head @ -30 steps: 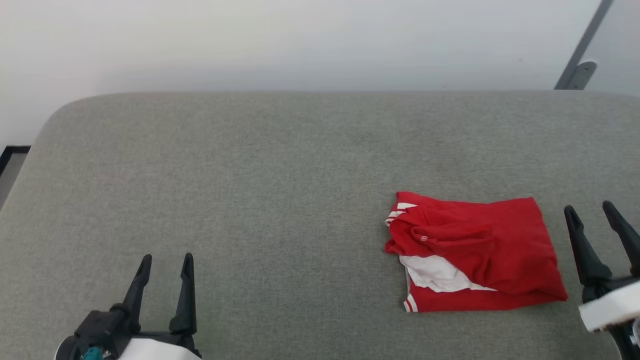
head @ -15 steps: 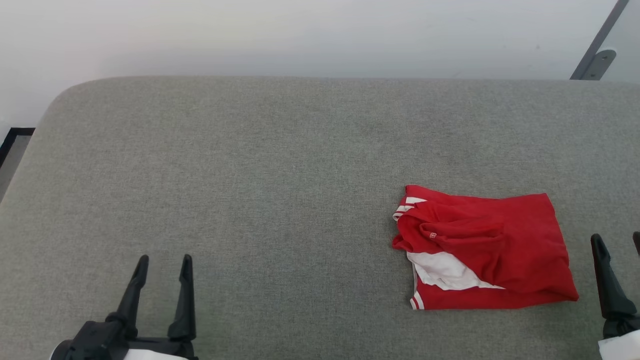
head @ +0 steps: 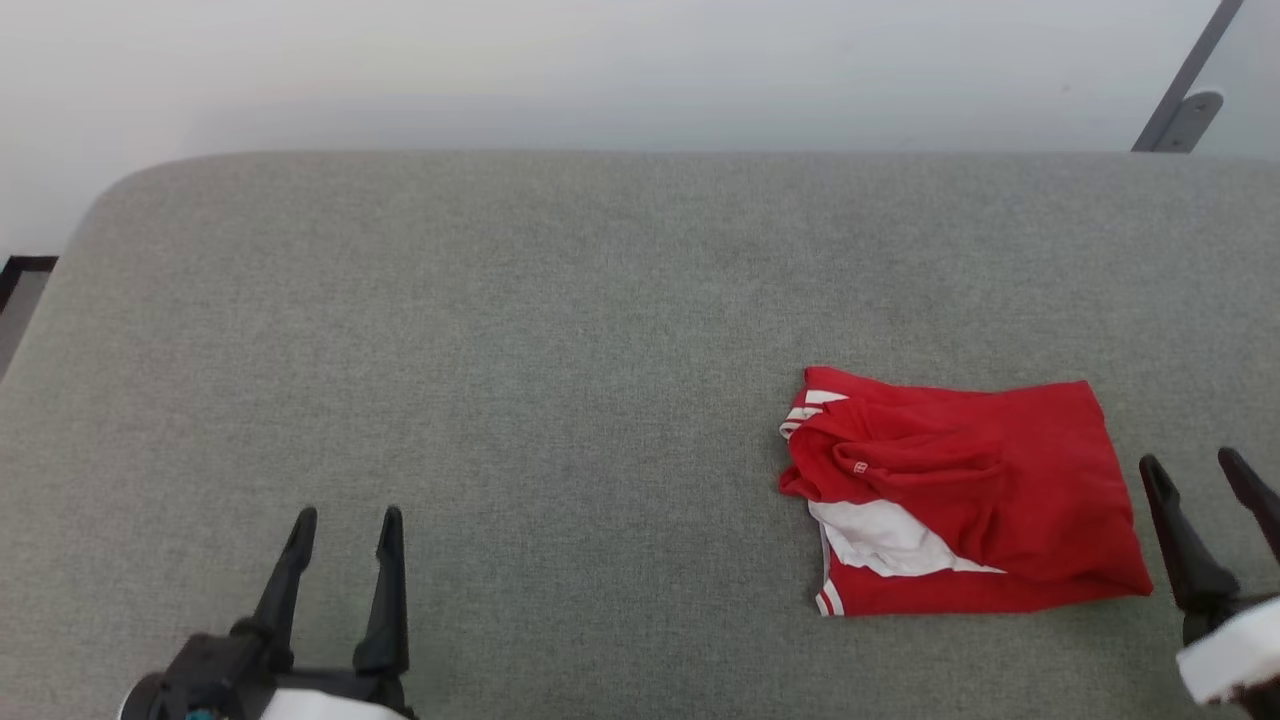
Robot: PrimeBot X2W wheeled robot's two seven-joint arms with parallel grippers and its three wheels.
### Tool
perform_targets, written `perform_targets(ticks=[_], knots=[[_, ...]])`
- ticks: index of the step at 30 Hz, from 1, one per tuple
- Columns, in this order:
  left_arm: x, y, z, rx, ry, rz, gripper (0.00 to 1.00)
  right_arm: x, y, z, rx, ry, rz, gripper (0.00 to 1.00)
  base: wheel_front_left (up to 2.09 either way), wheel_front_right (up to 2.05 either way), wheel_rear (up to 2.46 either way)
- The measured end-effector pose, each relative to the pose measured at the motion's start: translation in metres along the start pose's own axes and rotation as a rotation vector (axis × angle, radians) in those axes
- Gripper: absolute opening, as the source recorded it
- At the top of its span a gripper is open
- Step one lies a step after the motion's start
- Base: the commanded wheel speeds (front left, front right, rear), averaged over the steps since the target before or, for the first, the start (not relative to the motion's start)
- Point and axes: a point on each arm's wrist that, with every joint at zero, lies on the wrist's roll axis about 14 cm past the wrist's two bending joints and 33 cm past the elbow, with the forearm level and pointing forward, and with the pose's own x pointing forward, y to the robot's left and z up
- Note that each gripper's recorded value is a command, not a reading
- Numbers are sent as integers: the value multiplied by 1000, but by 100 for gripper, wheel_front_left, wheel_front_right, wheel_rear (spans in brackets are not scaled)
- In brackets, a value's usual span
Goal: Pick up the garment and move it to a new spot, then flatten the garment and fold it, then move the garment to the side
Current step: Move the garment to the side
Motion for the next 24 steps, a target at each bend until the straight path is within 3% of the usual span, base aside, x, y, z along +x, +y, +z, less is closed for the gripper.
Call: perform_targets(ticks=[12, 24], knots=[[49, -22, -16, -18, 27, -83, 100, 31, -27, -60, -170, 651, 91, 100, 0, 0, 0], [85, -36, -44, -36, 80, -135, 100, 43, -12, -111, -119, 973, 199, 100, 0, 0, 0]])
